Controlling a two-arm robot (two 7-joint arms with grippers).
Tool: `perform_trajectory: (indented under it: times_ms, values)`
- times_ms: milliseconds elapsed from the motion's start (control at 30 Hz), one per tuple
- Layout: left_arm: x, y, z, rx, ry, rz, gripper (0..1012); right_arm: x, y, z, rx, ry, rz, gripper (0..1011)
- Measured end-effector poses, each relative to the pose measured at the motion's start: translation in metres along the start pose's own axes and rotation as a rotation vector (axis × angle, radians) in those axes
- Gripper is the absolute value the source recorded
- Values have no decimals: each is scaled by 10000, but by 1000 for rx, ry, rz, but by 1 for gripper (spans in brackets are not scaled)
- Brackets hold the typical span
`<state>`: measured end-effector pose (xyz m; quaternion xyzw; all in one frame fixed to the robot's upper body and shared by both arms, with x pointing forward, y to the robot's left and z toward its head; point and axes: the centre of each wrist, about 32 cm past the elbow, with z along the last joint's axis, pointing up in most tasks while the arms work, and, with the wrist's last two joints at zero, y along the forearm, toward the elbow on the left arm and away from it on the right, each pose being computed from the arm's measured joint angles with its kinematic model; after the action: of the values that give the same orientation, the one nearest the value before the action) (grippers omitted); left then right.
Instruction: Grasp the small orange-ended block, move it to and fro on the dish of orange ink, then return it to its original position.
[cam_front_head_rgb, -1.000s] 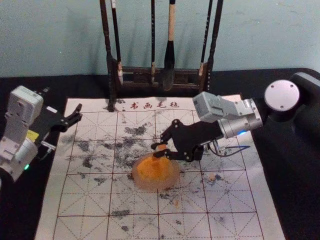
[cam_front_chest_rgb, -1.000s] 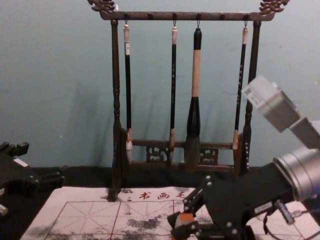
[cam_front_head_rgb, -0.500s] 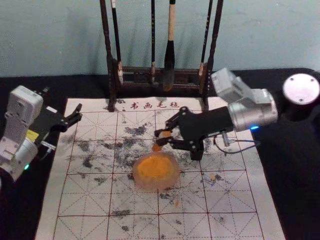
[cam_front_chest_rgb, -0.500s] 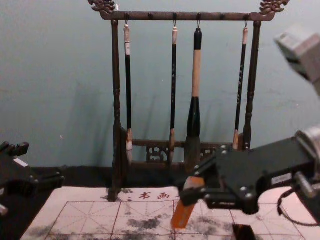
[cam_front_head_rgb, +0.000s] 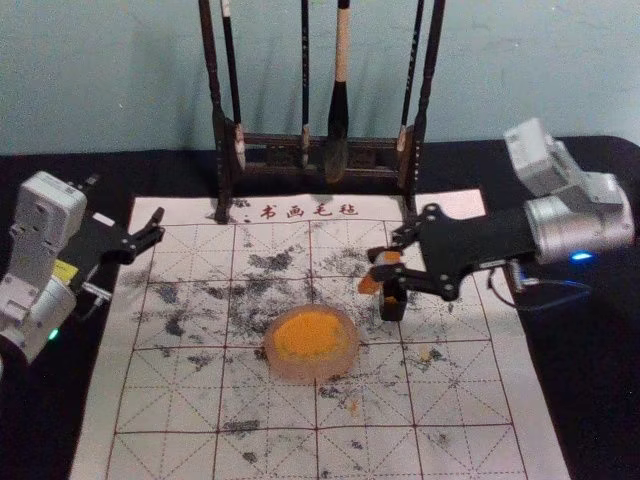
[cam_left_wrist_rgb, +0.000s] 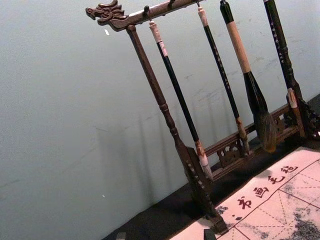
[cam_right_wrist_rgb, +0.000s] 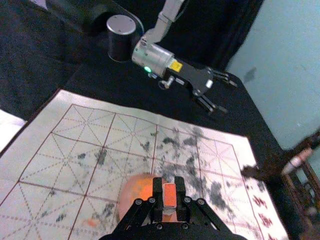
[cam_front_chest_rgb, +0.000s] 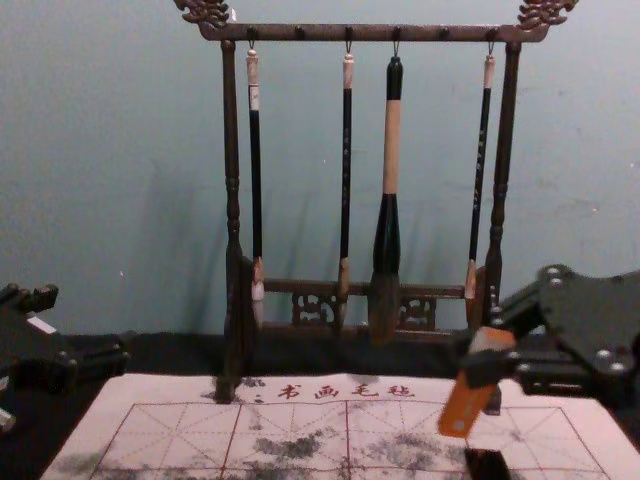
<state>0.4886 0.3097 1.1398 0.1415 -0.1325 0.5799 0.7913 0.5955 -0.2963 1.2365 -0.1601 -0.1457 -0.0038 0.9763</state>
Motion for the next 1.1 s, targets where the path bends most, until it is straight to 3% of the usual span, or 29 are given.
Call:
perform_trajectory:
  times_ms: [233,467,700,1100]
  values:
    - [0,0,0,0,0,0,1001,-138,-217,-83,-32,26,-56,134]
    - [0,0,0,0,0,0,1001,-175,-274,-202,-82,44,-71,134]
    - [0,0,0,0,0,0,1002,-164,-267,-308,-111,58,-84,134]
    - [0,0,0,0,0,0,1001,-86,-215,-362,-118,53,-99,134]
